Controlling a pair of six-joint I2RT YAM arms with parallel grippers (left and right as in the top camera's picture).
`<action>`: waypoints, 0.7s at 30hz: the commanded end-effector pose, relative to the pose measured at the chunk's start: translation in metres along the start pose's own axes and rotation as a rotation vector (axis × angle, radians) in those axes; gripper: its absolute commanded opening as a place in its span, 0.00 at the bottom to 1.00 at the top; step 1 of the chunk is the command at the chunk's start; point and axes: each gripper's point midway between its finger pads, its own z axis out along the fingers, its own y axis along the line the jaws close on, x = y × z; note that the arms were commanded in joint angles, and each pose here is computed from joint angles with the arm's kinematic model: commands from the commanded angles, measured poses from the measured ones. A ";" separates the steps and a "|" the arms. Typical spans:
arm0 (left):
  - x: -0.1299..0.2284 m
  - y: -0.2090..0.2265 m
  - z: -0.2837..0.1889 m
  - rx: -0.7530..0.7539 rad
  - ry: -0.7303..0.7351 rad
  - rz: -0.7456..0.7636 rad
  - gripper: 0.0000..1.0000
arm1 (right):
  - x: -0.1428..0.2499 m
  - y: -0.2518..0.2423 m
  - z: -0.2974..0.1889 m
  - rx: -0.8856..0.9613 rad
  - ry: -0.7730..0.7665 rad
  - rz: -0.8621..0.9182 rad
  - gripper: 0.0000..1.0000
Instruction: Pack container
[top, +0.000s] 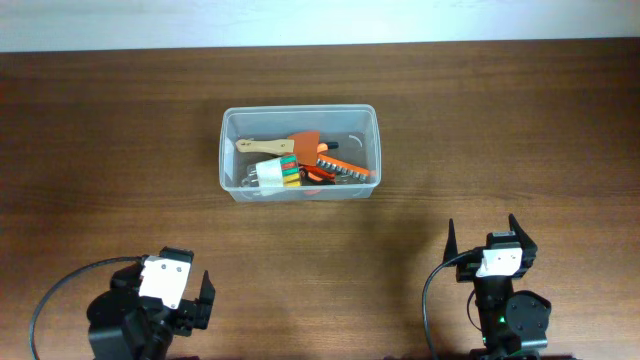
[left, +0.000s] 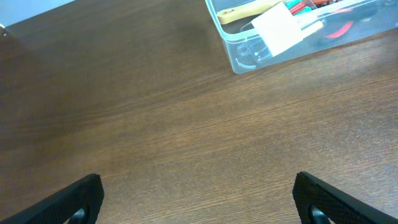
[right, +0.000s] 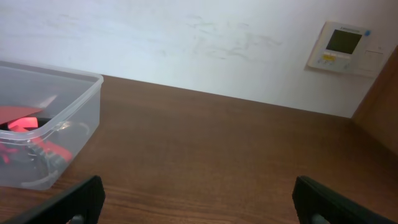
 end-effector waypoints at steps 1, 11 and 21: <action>0.000 -0.002 0.000 0.008 -0.004 -0.002 0.99 | 0.003 -0.003 0.000 0.014 0.009 0.012 0.98; 0.000 -0.002 0.000 0.008 -0.004 -0.002 0.99 | 0.003 -0.003 0.000 0.014 0.009 0.012 0.99; -0.032 -0.060 -0.013 0.318 -0.238 0.071 0.99 | 0.003 -0.003 0.000 0.014 0.009 0.012 0.98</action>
